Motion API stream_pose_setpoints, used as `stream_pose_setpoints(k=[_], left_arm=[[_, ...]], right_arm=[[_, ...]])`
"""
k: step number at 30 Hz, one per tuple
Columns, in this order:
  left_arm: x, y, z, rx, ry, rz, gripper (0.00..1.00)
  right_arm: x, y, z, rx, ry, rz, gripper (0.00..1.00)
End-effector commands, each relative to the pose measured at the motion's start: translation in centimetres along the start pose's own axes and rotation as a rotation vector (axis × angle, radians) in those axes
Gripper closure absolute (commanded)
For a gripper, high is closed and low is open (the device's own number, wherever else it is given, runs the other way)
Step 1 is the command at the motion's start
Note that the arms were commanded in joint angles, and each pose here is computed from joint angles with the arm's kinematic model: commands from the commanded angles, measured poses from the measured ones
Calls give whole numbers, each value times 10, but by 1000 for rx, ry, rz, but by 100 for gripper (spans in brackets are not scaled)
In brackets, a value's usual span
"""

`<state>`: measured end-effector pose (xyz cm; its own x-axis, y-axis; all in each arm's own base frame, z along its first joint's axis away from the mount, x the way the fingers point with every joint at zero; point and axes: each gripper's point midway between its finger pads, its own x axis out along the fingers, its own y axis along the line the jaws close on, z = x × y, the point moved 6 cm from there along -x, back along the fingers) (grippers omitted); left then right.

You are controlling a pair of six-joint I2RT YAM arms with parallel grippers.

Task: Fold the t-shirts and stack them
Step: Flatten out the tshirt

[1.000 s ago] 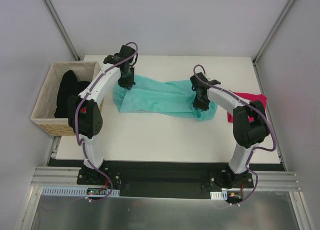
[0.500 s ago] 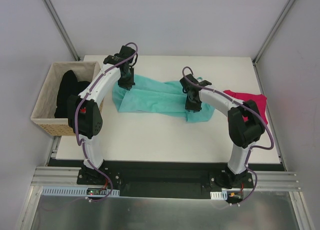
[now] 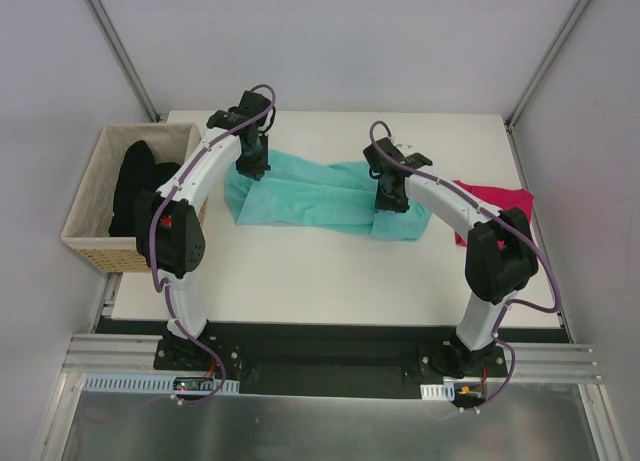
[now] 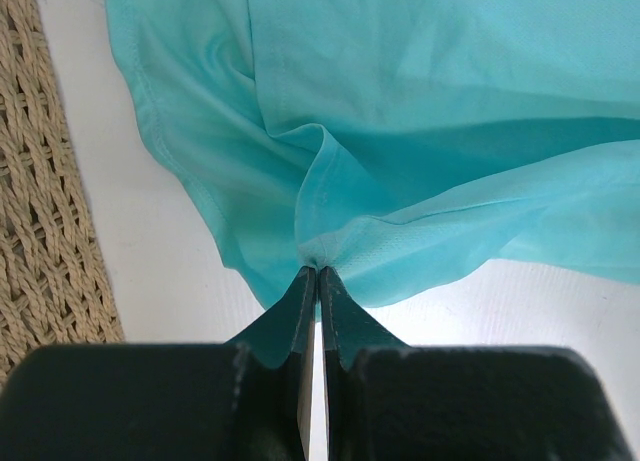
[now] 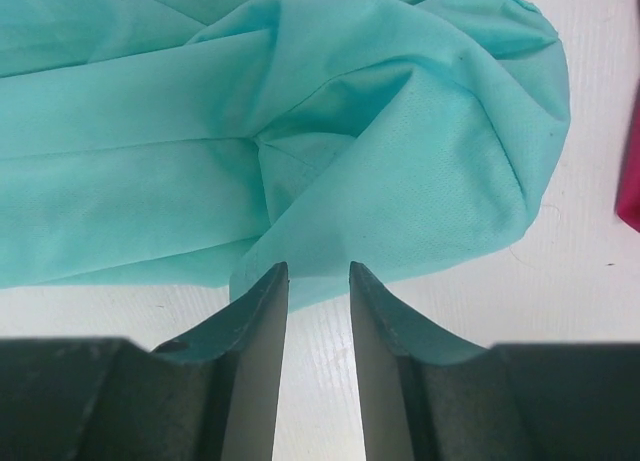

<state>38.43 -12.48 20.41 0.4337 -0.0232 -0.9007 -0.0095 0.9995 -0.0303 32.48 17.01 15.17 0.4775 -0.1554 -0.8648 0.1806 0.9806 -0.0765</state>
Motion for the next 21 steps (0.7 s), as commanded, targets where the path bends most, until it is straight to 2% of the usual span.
stream_pose_setpoints(k=[1, 14, 21], left_arm=[[-23, -7, 9, -5, -55, -38, 100], [-24, -6, 6, -1, -59, -33, 100], [-28, -3, 1, -4, -70, -26, 100]], right_arm=[[-22, -5, 1, 3, -29, 9, 65], [-36, 28, -5, -87, -26, 69, 60], [-42, 9, 10, -92, -101, -46, 55]])
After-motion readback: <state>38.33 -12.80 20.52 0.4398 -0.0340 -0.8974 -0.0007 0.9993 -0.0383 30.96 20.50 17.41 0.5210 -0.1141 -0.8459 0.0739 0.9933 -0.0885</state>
